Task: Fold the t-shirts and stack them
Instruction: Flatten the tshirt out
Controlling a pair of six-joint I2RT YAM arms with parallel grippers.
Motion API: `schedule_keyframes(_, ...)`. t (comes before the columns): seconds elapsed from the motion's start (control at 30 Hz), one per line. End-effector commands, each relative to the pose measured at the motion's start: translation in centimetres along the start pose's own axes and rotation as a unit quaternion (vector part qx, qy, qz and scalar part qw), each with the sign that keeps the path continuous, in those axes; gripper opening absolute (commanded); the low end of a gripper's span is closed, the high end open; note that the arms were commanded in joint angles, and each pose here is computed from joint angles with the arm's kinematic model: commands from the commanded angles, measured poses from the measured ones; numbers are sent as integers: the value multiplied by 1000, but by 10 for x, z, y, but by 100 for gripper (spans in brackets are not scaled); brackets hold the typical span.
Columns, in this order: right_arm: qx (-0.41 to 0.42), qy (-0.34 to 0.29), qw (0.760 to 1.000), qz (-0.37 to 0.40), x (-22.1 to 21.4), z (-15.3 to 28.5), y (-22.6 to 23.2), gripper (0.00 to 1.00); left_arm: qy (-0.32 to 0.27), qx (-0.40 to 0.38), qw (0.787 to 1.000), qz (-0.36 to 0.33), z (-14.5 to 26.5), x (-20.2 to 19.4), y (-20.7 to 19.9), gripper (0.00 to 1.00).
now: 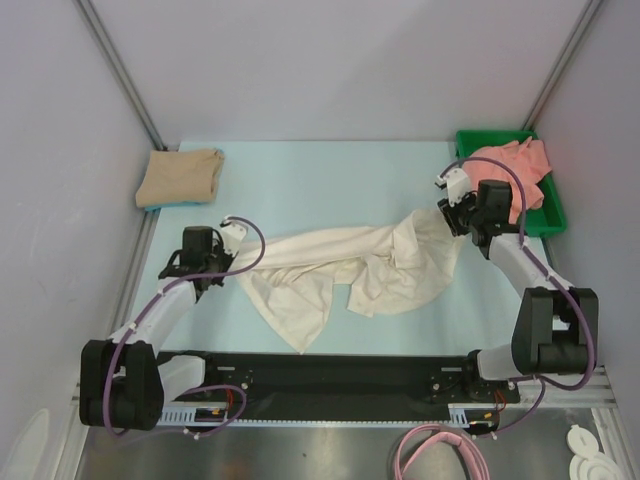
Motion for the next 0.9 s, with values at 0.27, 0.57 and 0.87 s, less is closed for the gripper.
schedule_keyframes(0.27, 159, -73, 972, 158, -11, 62, 69, 54, -29, 1, 999, 17, -2, 3, 0, 1)
schedule_keyframes(0.57, 251, -32, 962, 101, -34, 26, 87, 47, -36, -7, 999, 17, 0, 5, -2, 0)
schedule_keyframes(0.87, 269, -58, 950, 149, 1, 16, 111, 52, -36, -7, 999, 15, -1, 6, -2, 0)
Point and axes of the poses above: each gripper's point midway between its finger pads, its own z axis back along the fingers, its own y axis along the line the jaws close on, x = y × z, the point moved 5 cm from there along z, back along the fingers, and after that the axes turned 7 degrees about z, right-handed, at the moved point
